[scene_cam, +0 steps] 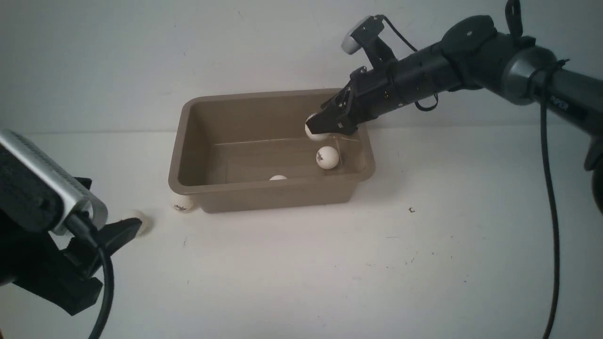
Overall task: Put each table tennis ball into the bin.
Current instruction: Use the right arm to put the table tennis ball into the box, then use the left arm to clamp the table tennis ball closest to it
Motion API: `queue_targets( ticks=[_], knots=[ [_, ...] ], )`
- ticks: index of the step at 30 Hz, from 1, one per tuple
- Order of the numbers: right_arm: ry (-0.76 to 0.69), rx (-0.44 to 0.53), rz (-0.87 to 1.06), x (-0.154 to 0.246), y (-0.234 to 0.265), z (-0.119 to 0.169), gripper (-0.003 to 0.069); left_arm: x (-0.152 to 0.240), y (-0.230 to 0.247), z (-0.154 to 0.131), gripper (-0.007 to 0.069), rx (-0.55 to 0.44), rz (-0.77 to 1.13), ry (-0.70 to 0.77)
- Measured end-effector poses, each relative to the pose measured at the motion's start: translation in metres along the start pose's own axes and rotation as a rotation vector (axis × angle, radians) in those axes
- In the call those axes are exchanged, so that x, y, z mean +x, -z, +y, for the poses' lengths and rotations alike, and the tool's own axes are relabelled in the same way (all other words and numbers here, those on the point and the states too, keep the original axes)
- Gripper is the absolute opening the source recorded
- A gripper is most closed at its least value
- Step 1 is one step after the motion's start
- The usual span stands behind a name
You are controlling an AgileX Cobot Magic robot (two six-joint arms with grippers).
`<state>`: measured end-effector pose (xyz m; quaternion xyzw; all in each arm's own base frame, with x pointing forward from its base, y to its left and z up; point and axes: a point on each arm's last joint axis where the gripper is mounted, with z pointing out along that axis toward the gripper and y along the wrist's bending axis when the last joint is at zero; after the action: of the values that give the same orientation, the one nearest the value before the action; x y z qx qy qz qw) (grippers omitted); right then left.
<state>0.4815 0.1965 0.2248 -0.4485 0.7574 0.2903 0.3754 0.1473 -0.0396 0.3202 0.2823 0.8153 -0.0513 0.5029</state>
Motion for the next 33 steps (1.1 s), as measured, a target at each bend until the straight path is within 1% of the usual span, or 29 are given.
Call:
queue_targets(
  ticks=[1, 2, 3, 4, 5, 7, 9, 13, 14, 17, 19, 20, 21, 22, 23, 24, 25, 26, 27, 28, 30, 32, 33],
  knots=[
    [-0.006, 0.021, -0.014, -0.001, 0.0, -0.002, 0.0562, 0.002, 0.0, 0.003, 0.0499, -0.033, 0.025, 0.034],
    [-0.015, 0.03, -0.031, -0.003, 0.0, -0.003, 0.0595, 0.004, 0.0, 0.005, 0.0499, -0.059, 0.046, 0.06],
    [-0.019, 0.04, -0.045, -0.005, 0.001, -0.003, 0.0617, 0.006, 0.0, 0.007, 0.0499, -0.077, 0.06, 0.062],
    [-0.019, 0.043, -0.048, -0.006, 0.002, -0.004, 0.0621, 0.006, 0.001, 0.008, 0.0499, -0.087, 0.067, 0.069],
    [-0.015, 0.064, -0.074, -0.013, 0.01, -0.003, 0.0638, 0.009, 0.001, 0.011, 0.0499, -0.125, 0.092, 0.092],
    [0.001, 0.099, -0.116, -0.028, 0.029, -0.002, 0.0642, 0.011, 0.002, 0.014, 0.0499, -0.164, 0.114, 0.124],
    [0.038, 0.166, -0.181, -0.053, 0.066, 0.001, 0.0643, 0.013, 0.002, 0.017, 0.0499, -0.195, 0.128, 0.144],
    [0.09, 0.284, -0.267, -0.086, 0.13, 0.009, 0.0643, 0.014, 0.003, 0.018, 0.0499, -0.211, 0.133, 0.164],
    [0.1, 0.349, -0.296, -0.097, 0.163, 0.013, 0.0643, 0.014, 0.003, 0.018, 0.0499, -0.214, 0.134, 0.167],
    [0.118, 0.469, -0.328, -0.114, 0.226, 0.03, 0.0643, 0.014, 0.003, 0.018, 0.0499, -0.215, 0.135, 0.169],
    [0.122, 0.529, -0.326, -0.12, 0.253, 0.04, 0.0643, 0.014, 0.003, 0.018, 0.0499, -0.215, 0.135, 0.171],
    [0.121, 0.582, -0.31, -0.121, 0.271, 0.047, 0.0643, 0.014, 0.003, 0.018, 0.0499, -0.216, 0.134, 0.172],
    [0.114, 0.6, -0.311, -0.123, 0.279, 0.052, 0.0643, 0.014, 0.003, 0.018, 0.0499, -0.216, 0.134, 0.172],
    [0.105, 0.662, -0.284, -0.124, 0.299, 0.063, 0.0643, 0.014, 0.003, 0.018, 0.0499, -0.217, 0.132, 0.172],
    [0.098, 0.698, -0.268, -0.124, 0.308, 0.068, 0.0643, 0.013, 0.003, 0.018, 0.0499, -0.218, 0.129, 0.172],
    [0.103, 0.708, -0.257, -0.123, 0.309, 0.067, 0.0643, 0.013, 0.003, 0.018, 0.0499, -0.218, 0.129, 0.172],
    [0.073, 0.776, -0.228, -0.123, 0.329, 0.078, 0.0643, 0.013, 0.003, 0.019, 0.0499, -0.219, 0.124, 0.173],
    [0.069, 0.785, -0.225, -0.123, 0.331, 0.08, 0.0642, 0.013, 0.003, 0.019, 0.0499, -0.219, 0.124, 0.173],
    [0.032, 0.841, -0.195, -0.12, 0.348, 0.09, 0.0641, 0.012, 0.003, 0.019, 0.0499, -0.218, 0.117, 0.179],
    [0.006, 0.863, -0.177, -0.119, 0.356, 0.098, 0.064, 0.012, 0.003, 0.019, 0.0499, -0.219, 0.112, 0.181],
    [-0.042, 0.871, -0.146, -0.117, 0.366, 0.112, 0.064, 0.011, 0.002, 0.019, 0.0499, -0.222, 0.103, 0.18],
    [-0.097, 0.831, -0.11, -0.113, 0.37, 0.127, 0.0639, 0.011, 0.003, 0.02, 0.0499, -0.227, 0.099, 0.175],
    [-0.101, 0.825, -0.102, -0.113, 0.37, 0.128, 0.0638, 0.011, 0.003, 0.02, 0.0499, -0.228, 0.099, 0.174]
  ],
)
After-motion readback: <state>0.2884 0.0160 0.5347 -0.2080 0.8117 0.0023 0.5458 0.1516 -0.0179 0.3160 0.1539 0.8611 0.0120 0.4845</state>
